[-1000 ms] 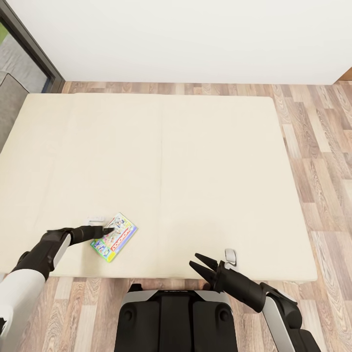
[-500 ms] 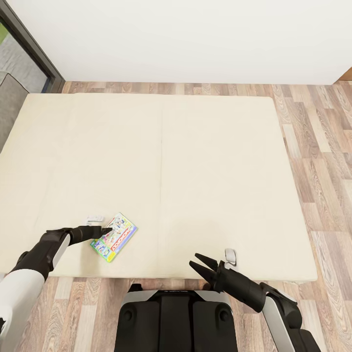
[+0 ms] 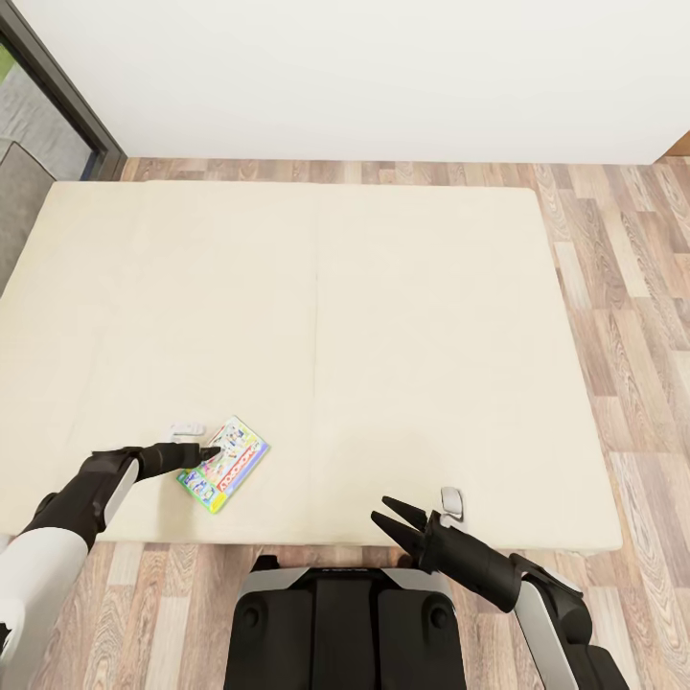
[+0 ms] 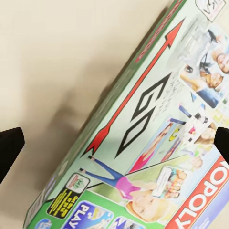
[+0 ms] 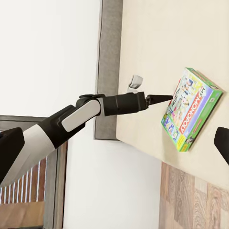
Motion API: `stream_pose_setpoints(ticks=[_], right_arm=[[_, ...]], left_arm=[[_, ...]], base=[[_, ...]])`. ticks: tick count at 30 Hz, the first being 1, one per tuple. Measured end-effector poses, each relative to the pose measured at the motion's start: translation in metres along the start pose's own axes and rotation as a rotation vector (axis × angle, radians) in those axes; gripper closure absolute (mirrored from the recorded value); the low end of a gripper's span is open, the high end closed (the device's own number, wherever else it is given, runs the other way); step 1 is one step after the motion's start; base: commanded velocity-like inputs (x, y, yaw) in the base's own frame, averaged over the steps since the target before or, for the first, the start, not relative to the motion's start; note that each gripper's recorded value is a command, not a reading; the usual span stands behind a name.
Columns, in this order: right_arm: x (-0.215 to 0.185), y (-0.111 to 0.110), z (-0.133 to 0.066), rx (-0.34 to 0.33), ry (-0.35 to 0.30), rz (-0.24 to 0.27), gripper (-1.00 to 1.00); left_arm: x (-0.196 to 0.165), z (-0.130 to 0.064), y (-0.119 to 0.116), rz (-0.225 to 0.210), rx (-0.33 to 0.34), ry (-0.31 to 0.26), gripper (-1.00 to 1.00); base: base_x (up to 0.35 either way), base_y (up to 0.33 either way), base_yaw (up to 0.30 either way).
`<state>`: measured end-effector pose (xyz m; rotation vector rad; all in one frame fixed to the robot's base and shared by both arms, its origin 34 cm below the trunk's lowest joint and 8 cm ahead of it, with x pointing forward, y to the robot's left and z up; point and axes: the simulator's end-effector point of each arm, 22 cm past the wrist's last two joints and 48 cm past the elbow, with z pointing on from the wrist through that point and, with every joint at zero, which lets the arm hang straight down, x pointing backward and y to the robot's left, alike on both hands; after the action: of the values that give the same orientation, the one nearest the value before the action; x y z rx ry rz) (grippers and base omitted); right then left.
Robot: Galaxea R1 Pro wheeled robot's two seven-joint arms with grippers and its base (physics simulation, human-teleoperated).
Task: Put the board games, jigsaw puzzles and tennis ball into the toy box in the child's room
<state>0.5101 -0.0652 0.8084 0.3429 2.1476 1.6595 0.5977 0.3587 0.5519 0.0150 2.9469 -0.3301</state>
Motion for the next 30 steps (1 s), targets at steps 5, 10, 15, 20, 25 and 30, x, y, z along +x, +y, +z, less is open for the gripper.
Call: stream_pose_setpoints(ticks=[5, 10, 15, 20, 25, 30], right_arm=[[0.001, -0.002, 0.0, 0.002, 0.002, 0.005, -1.0], [0.003, -0.004, 0.0, 0.005, 0.003, 0.01, -1.0], [0.003, -0.005, 0.0, 0.006, 0.002, 0.012, -1.0], [0.003, -0.006, -0.001, 0.008, 0.003, 0.012, -1.0], [0.004, -0.006, 0.0, 0.008, 0.003, 0.013, -1.0], [0.004, -0.007, 0.0, 0.009, 0.004, 0.018, -1.0]], left_arm=[[0.003, 0.002, 0.0, 0.001, 0.0, 0.006, -1.0], [0.006, 0.004, 0.0, 0.001, 0.0, 0.012, -1.0], [0.008, 0.006, 0.0, 0.0, 0.001, 0.015, -1.0], [0.008, 0.006, 0.0, 0.0, 0.002, 0.016, -1.0], [0.009, 0.007, -0.001, -0.001, 0.004, 0.016, -1.0], [0.011, 0.009, -0.002, -0.002, 0.004, 0.021, -1.0]], base=[[0.0, 0.0, 0.0], [0.0, 0.0, 0.0], [0.0, 0.0, 0.0], [0.0, 0.0, 0.0], [0.0, 0.0, 0.0], [0.0, 0.0, 0.0]])
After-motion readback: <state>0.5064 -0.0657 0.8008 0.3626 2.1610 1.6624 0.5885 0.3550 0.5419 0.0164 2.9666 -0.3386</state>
